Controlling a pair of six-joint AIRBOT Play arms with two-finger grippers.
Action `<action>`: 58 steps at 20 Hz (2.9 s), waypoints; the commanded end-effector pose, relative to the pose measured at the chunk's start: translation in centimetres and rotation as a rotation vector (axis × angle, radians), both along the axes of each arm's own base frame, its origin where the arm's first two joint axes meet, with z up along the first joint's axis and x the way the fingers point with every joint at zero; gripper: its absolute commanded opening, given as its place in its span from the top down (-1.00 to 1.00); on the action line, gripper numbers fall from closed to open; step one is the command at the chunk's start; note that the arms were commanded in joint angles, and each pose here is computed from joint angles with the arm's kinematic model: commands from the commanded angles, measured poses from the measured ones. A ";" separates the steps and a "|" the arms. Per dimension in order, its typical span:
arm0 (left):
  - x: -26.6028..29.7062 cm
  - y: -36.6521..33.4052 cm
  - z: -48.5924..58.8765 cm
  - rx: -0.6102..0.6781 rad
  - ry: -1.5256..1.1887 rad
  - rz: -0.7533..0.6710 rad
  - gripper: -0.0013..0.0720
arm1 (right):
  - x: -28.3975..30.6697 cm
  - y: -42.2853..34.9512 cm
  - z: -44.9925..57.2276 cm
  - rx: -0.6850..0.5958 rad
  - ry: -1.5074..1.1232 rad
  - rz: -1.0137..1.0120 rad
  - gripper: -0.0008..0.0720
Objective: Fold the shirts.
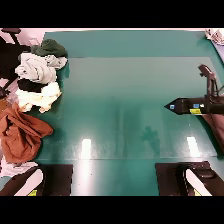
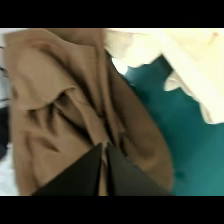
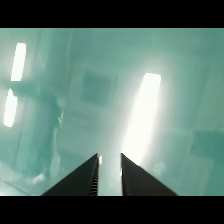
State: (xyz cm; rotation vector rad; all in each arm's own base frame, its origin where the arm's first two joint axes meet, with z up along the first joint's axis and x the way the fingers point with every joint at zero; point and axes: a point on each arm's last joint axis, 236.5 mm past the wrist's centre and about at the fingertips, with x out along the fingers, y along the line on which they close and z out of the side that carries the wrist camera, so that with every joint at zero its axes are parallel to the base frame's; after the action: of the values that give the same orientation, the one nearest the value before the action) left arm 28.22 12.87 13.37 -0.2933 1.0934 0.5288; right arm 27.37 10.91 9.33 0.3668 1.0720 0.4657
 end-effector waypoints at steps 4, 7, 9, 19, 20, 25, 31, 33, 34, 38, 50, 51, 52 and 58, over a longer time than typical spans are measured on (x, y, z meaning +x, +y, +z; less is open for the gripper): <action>0.4 2.8 -2.0 -0.213 -0.073 0.126 -0.52 | 0.3 3.5 -1.6 0.003 0.090 0.143 0.41; -0.6 4.0 -5.9 -0.234 0.052 0.173 -0.52 | 0.0 4.1 -1.6 0.005 0.094 0.161 0.41; -1.2 4.7 -8.2 -0.231 0.104 0.206 -0.53 | -0.2 4.1 -1.3 0.004 0.085 0.163 0.41; -0.6 6.5 -14.3 -0.212 0.123 0.285 -0.15 | -0.7 3.8 1.8 -0.009 -0.044 0.147 0.41; -0.3 6.5 -14.2 -0.215 0.110 0.284 0.54 | -0.8 3.8 1.9 -0.008 -0.050 0.147 0.41; -1.6 2.2 -12.6 -0.362 0.133 0.283 0.90 | 0.2 3.1 2.0 -0.032 -0.084 0.116 0.41; 1.5 -2.8 4.8 -0.390 -0.546 0.229 0.90 | 2.8 1.1 3.2 -0.009 -0.150 -0.002 0.41; 2.4 -6.8 13.3 -0.526 -0.824 0.157 0.90 | 3.2 0.5 3.8 0.040 -0.147 -0.048 0.41; 2.6 -9.5 17.7 -0.625 -0.940 0.074 0.90 | 3.5 0.0 4.3 0.063 -0.156 -0.078 0.41; -2.1 -16.9 36.0 -0.789 -1.389 -0.283 0.90 | 5.0 -3.8 7.7 0.059 -0.302 -0.234 0.41; -10.9 -22.9 47.9 -0.785 -1.631 -0.554 0.90 | 6.0 -13.8 20.3 -0.001 -0.832 -0.644 0.41; -10.5 -23.3 47.3 -0.801 -1.594 -0.569 0.90 | 6.1 -13.6 20.6 0.027 -0.835 -0.647 0.42; -10.2 -23.8 46.7 -0.817 -1.552 -0.592 0.90 | 6.1 -13.3 20.9 0.062 -0.835 -0.648 0.42; -0.6 -18.1 41.8 -0.713 -1.395 -0.522 0.90 | 7.3 -11.8 19.2 0.158 -0.737 -0.613 0.42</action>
State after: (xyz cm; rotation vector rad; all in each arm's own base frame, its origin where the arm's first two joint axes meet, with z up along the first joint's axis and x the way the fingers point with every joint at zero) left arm 23.38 -7.31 57.96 -0.8425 -0.1841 -0.6005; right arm 34.25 -1.65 29.41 0.5456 0.1343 0.0724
